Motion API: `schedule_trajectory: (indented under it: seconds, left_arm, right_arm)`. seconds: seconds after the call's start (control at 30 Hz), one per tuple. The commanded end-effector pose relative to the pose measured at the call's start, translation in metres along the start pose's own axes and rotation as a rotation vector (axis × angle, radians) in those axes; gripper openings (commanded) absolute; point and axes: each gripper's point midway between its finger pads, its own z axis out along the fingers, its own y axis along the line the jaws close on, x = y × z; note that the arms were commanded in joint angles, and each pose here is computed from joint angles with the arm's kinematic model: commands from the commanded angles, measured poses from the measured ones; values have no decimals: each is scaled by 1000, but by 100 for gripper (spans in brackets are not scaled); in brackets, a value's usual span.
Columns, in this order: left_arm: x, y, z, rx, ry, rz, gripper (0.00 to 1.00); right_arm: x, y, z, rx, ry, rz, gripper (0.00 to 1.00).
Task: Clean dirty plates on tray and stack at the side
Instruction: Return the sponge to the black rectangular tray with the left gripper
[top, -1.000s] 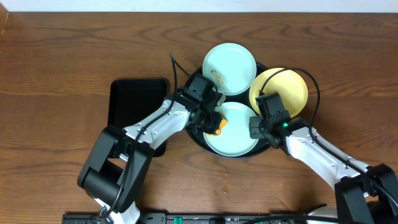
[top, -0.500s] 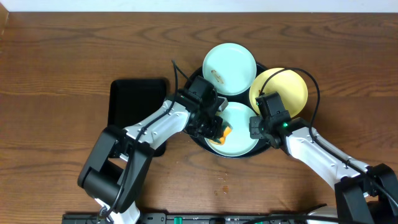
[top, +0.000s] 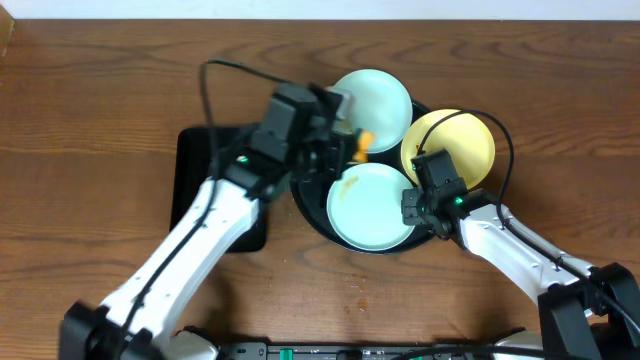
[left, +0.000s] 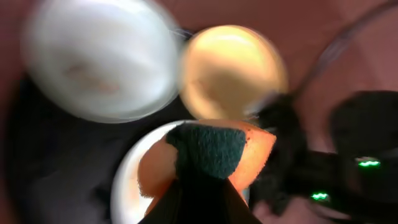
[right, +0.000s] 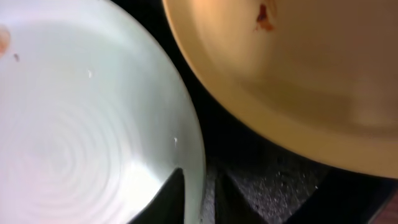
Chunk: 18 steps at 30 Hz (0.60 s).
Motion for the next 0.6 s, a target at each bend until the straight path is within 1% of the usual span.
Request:
schedule_trajectory:
  seconds: [0.0, 0.03, 0.1, 0.13, 0.23, 0.33, 0.53, 0.57]
  left_arm:
    - [4, 64, -14, -281, 1, -76, 7]
    - [11, 78, -18, -333, 24, -99, 7]
    - [26, 102, -27, -414, 82, -147, 8]
    - [33, 111, -30, -435, 108, -169, 7]
    - [50, 130, -39, -479, 172, -232, 7]
    - [60, 143, -46, -507, 205, -276, 8]
    - [72, 162, -54, -561, 224, -318, 7]
    - [73, 164, -54, -564, 226, -322, 7]
  right_arm:
    - [8, -6, 2, 23, 30, 53, 25]
    - [10, -6, 2, 27, 37, 66, 28]
    - [12, -7, 2, 30, 43, 85, 29]
    - [12, -7, 2, 32, 45, 103, 28]
    - [18, -9, 2, 44, 66, 193, 21]
    - [26, -11, 1, 54, 96, 258, 20]
    - [37, -2, 4, 14, 130, 299, 19]
    - [38, -1, 4, 14, 132, 297, 17]
